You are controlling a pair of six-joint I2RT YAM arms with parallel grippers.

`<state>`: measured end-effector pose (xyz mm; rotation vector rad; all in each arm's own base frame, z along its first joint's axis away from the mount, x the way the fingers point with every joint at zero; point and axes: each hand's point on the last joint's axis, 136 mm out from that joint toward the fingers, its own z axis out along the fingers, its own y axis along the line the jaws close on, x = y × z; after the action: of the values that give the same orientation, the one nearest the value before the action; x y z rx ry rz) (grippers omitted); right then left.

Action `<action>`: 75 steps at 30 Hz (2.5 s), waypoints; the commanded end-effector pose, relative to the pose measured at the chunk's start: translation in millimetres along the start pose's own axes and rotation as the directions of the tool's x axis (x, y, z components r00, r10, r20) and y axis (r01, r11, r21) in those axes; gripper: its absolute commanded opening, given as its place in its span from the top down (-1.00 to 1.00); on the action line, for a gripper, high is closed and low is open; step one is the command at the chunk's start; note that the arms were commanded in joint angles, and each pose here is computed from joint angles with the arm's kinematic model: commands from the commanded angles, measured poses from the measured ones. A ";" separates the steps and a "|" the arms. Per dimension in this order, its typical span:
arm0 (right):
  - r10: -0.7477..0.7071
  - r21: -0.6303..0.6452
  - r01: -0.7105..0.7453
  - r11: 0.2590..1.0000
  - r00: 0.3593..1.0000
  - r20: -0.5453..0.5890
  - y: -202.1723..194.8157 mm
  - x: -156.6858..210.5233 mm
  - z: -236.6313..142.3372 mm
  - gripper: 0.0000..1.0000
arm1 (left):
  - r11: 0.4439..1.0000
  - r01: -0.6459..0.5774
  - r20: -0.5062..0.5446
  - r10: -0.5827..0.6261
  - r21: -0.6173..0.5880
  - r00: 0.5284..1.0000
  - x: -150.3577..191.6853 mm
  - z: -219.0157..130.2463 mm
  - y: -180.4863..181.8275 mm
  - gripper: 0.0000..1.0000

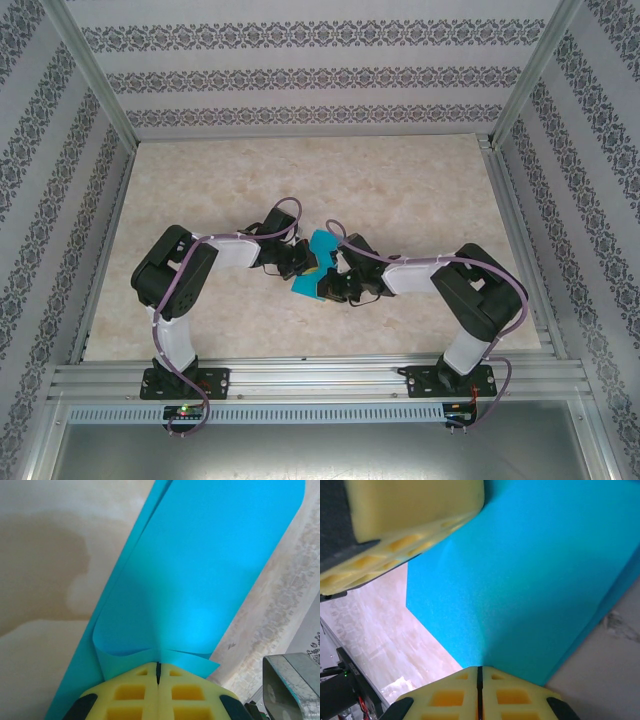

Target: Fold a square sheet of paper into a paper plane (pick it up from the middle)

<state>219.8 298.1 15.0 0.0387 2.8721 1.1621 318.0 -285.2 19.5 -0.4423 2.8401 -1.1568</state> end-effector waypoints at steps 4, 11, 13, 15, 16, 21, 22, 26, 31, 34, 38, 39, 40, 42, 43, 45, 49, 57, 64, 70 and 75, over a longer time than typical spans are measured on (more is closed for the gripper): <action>0.067 0.055 -0.064 0.996 0.996 -0.064 -31.1 24.4 4.8 0.83 | 0.992 0.037 -0.031 -0.041 -0.120 0.999 9.4 11.1 34.3 1.00; 0.004 0.008 -0.004 1.000 1.000 0.008 -5.2 12.4 -17.4 0.82 | 0.992 0.035 -0.034 -0.040 -0.123 0.999 10.8 10.7 35.2 1.00; 0.009 0.054 -0.009 0.999 1.000 0.007 -18.6 14.6 -14.8 0.81 | 0.992 0.035 -0.033 -0.039 -0.122 0.999 10.3 10.8 34.9 1.00; 0.026 0.078 -0.024 0.997 0.999 -0.022 -32.6 21.8 -7.8 0.82 | 0.992 0.035 -0.033 -0.039 -0.120 0.999 10.2 10.5 34.1 1.00; 0.043 0.096 -0.040 0.995 0.999 -0.029 -39.5 25.4 -5.7 0.82 | 0.992 0.034 -0.031 -0.038 -0.119 0.999 10.0 10.0 33.5 1.00; 0.040 0.089 -0.037 0.995 0.999 -0.035 -38.7 31.3 -12.2 0.82 | 0.993 0.031 -0.031 -0.035 -0.118 0.999 10.2 8.7 32.4 1.00; 0.029 0.066 -0.027 0.997 0.999 -0.026 -30.7 28.8 -16.3 0.82 | 0.993 0.030 -0.030 -0.033 -0.116 0.999 9.9 8.3 31.7 1.00; -0.014 -0.002 0.014 1.000 0.998 0.059 2.5 8.2 -41.2 0.80 | 0.993 0.030 -0.029 -0.034 -0.117 0.999 10.3 7.1 31.5 1.00; -0.015 -0.063 0.022 0.998 0.993 0.116 24.5 -14.8 -50.3 0.78 | 0.993 0.030 -0.030 -0.034 -0.117 0.999 11.0 7.0 32.0 1.00; -0.008 -0.097 0.017 0.995 0.996 0.094 33.7 -18.6 -38.8 0.77 | 0.993 0.029 -0.029 -0.032 -0.114 0.999 10.5 6.4 30.7 1.00; 0.015 -0.104 -0.008 0.995 0.997 0.074 31.7 -21.9 -23.8 0.77 | 0.994 0.024 -0.028 -0.027 -0.107 0.999 10.0 5.6 27.7 1.00; 0.021 -0.099 -0.014 0.995 0.997 0.069 28.6 -21.6 -19.7 0.77 | 0.994 0.022 -0.028 -0.026 -0.106 0.999 10.0 5.3 26.7 1.00; 0.024 -0.094 -0.018 0.995 0.998 0.063 25.3 -21.1 -16.4 0.77 | 0.994 0.020 -0.029 -0.023 -0.106 0.999 10.2 5.3 26.6 1.00; 0.038 -0.034 -0.037 0.999 0.998 0.040 7.3 -15.8 -9.0 0.79 | 0.994 0.017 -0.032 -0.020 -0.104 0.999 10.7 5.1 25.6 1.00; 0.043 -0.015 -0.042 0.999 0.999 0.026 0.3 -12.4 -6.2 0.80 | 0.995 0.017 -0.031 -0.020 -0.102 0.999 10.4 4.4 24.7 1.00; 0.062 0.018 -0.062 0.998 0.998 -0.004 -15.1 -3.2 -0.6 0.81 | 0.995 0.011 -0.030 -0.014 -0.099 0.999 10.8 3.3 23.3 1.00; 0.086 0.071 -0.083 0.994 0.996 -0.033 -34.5 9.6 2.9 0.86 | 0.996 -0.005 -0.028 0.003 -0.088 1.000 8.9 -0.2 16.0 0.98; 0.071 0.124 -0.066 0.990 0.997 -0.033 -42.8 9.8 -0.8 0.87 | 0.997 -0.082 -0.016 0.082 0.000 0.996 6.2 -10.4 -15.7 0.81; 0.076 0.144 -0.070 0.987 0.997 -0.034 -46.5 9.3 -0.8 0.88 | 0.996 -0.084 -0.034 0.083 -0.030 0.996 10.3 -3.0 -3.9 0.82; 0.074 0.181 -0.063 0.981 0.996 -0.056 -56.0 16.4 -2.5 0.97 | 0.994 -0.019 0.038 0.023 -0.112 0.999 -15.0 -5.1 19.6 0.86; 0.075 0.201 -0.060 0.978 0.995 -0.067 -60.6 19.1 -3.0 0.99 | 0.994 -0.001 0.051 0.007 -0.111 0.999 -27.2 -5.2 27.0 0.86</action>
<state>230.4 288.0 13.7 0.0386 2.8656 1.1412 321.8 -277.3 20.2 -0.4009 2.8643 -1.1025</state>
